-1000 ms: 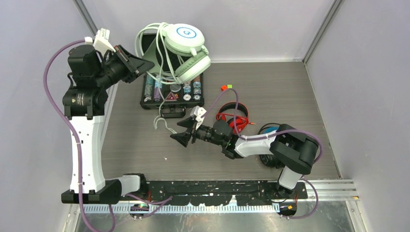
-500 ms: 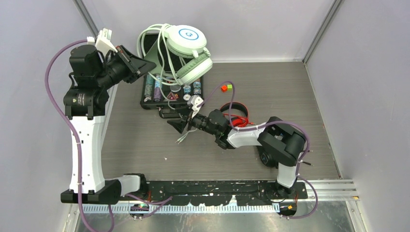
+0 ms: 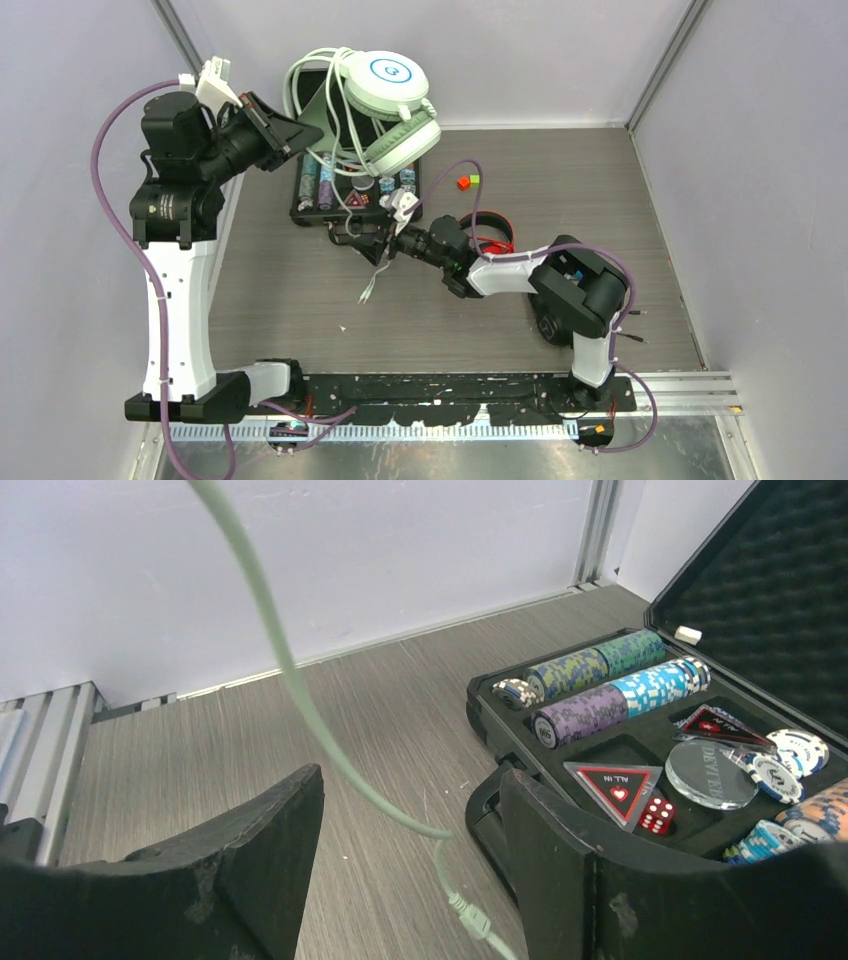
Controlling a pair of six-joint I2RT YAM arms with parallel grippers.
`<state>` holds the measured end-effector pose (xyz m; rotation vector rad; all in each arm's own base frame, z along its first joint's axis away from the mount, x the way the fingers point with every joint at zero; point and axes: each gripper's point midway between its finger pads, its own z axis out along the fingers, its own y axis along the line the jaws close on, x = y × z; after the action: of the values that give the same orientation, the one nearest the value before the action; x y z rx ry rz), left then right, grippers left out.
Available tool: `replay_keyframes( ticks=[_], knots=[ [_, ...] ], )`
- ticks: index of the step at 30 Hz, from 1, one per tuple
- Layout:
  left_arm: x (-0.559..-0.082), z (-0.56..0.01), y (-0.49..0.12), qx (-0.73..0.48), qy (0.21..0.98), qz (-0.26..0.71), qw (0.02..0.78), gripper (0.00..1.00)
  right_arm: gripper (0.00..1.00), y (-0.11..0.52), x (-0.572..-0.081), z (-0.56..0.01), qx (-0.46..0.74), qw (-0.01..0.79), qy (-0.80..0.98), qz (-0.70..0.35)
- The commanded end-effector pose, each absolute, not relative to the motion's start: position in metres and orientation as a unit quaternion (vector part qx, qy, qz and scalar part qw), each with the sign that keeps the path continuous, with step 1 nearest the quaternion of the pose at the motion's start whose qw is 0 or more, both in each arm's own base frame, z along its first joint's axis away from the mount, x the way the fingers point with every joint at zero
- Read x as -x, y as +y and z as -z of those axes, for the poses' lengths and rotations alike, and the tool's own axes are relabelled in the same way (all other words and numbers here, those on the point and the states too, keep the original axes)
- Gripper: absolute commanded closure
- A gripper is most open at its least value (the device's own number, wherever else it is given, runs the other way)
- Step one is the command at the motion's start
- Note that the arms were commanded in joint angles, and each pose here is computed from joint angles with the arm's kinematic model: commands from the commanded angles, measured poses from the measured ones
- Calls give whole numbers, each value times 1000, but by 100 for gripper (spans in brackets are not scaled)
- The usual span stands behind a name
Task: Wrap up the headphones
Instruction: Wrap the headphones cable around the headphones.
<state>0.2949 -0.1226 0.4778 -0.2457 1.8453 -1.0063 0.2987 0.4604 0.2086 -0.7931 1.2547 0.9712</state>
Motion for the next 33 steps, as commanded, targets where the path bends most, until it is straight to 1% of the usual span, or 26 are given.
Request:
replay_keyframes(
  ticks=[1, 6, 9, 17, 19, 20, 21, 22, 23, 25, 29, 33],
  knots=[
    [-282, -519, -128, 69, 720, 440, 532, 100, 30, 467, -303, -245, 368, 651, 502, -433],
    [-282, -519, -129, 67, 720, 439, 533, 100, 30, 484, -286, -245, 401, 617, 487, -470],
    [-282, -520, -129, 67, 720, 439, 533, 100, 32, 490, -284, -235, 401, 612, 491, -473],
    [-285, -519, -128, 66, 723, 437, 531, 100, 49, 495, -277, -217, 390, 584, 504, -503],
    [-286, -520, -128, 64, 722, 433, 535, 100, 56, 495, -274, -213, 386, 575, 506, -513],
    [-287, -520, -127, 64, 723, 429, 538, 100, 63, 494, -272, -211, 385, 570, 509, -517],
    [-289, -520, -126, 64, 724, 425, 539, 100, 70, 493, -271, -208, 383, 567, 511, -520],
    [-293, -521, -124, 64, 726, 419, 542, 100, 80, 491, -269, -204, 380, 563, 515, -522],
    [-296, -520, -121, 66, 728, 410, 545, 100, 87, 489, -267, -201, 377, 561, 517, -525],
    [-304, -520, -112, 74, 735, 379, 558, 100, 99, 483, -262, -199, 371, 559, 518, -530],
    [-322, -512, -76, 106, 754, 272, 588, 100, 100, 466, -249, -202, 362, 560, 523, -531],
    [-335, -502, -44, 138, 768, 189, 596, 100, 99, 454, -239, -199, 361, 561, 529, -524]
  ],
)
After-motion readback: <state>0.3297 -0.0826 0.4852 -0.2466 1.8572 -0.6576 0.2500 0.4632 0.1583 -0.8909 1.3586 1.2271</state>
